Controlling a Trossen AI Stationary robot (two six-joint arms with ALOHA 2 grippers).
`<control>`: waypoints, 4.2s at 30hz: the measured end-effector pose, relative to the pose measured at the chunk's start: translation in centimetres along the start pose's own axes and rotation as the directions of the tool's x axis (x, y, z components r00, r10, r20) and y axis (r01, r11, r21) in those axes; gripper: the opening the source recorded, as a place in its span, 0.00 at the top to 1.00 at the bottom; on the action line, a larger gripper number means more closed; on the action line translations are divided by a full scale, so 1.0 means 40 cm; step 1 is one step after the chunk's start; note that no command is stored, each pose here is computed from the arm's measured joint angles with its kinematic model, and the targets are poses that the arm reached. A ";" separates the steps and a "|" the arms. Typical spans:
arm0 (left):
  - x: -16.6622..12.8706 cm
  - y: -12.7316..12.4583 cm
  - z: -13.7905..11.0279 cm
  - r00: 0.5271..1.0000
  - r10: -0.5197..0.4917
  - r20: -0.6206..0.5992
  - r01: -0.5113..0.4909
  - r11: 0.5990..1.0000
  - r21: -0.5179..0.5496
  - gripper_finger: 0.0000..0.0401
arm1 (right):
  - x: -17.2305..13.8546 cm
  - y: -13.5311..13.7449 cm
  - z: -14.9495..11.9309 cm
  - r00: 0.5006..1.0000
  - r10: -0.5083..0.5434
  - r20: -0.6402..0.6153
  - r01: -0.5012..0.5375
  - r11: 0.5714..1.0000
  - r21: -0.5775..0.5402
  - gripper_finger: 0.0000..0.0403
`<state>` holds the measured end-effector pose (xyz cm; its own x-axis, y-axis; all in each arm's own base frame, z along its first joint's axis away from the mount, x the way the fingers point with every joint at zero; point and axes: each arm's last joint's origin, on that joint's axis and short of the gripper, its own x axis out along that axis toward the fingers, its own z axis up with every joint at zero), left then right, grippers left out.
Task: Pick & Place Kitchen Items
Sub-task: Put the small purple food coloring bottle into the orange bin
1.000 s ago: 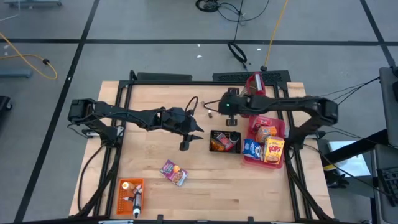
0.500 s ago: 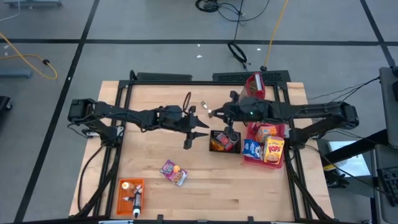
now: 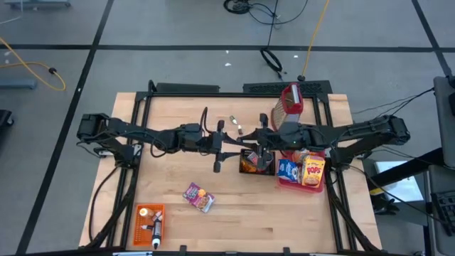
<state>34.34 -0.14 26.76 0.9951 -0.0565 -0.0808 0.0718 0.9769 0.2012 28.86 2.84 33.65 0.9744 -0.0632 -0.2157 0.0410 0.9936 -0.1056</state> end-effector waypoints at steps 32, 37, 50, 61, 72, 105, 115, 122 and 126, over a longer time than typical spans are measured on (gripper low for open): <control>-0.001 -0.005 0.011 0.998 -0.048 0.051 0.048 0.999 -0.005 0.87 | 0.055 0.011 -0.023 1.000 0.016 0.005 -0.016 0.999 -0.032 0.90; 0.000 -0.004 0.013 0.998 -0.048 0.052 0.048 0.999 -0.006 0.88 | 0.053 0.010 -0.021 1.000 0.017 0.009 -0.016 0.999 -0.048 0.90; -0.001 -0.007 -0.001 0.998 -0.061 -0.002 0.061 0.996 -0.064 0.88 | 0.048 0.007 -0.017 1.000 0.011 0.020 -0.010 0.998 -0.065 0.72; -0.036 -0.057 -0.044 0.942 -0.123 -0.313 0.045 0.968 -0.245 0.86 | -0.007 -0.009 0.000 1.000 0.003 -0.011 -0.004 0.995 -0.098 0.66; -0.204 -0.202 -0.023 0.703 -0.259 -0.662 -0.058 0.907 -0.417 0.81 | -0.019 -0.009 -0.018 0.995 0.012 -0.097 -0.020 0.996 -0.087 0.67; -0.502 -0.519 0.008 0.354 -0.508 -0.785 -0.568 0.550 -0.612 0.95 | -0.002 -0.001 -0.092 0.999 0.013 -0.031 -0.016 0.993 -0.117 0.68; -0.449 -0.506 0.020 0.534 -0.446 -0.718 -0.427 0.591 -0.685 0.93 | -0.002 0.001 -0.107 0.996 0.018 -0.089 -0.026 0.996 -0.085 0.68; -0.335 -0.531 -0.021 0.580 -0.453 -0.677 -0.138 0.764 -0.630 0.92 | -0.002 0.001 -0.108 0.995 0.017 -0.095 -0.025 0.996 -0.086 0.68; -0.272 -0.535 -0.070 0.525 -0.494 -0.693 0.016 0.819 -0.573 0.92 | -0.002 0.001 -0.108 0.995 0.017 -0.094 -0.025 0.996 -0.085 0.68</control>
<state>21.81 -19.86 20.61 0.4404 -0.3699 -0.8181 0.0358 0.9177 -0.3957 27.82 2.47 29.46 0.9498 -0.0551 -0.3080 -0.0022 0.9832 -0.1825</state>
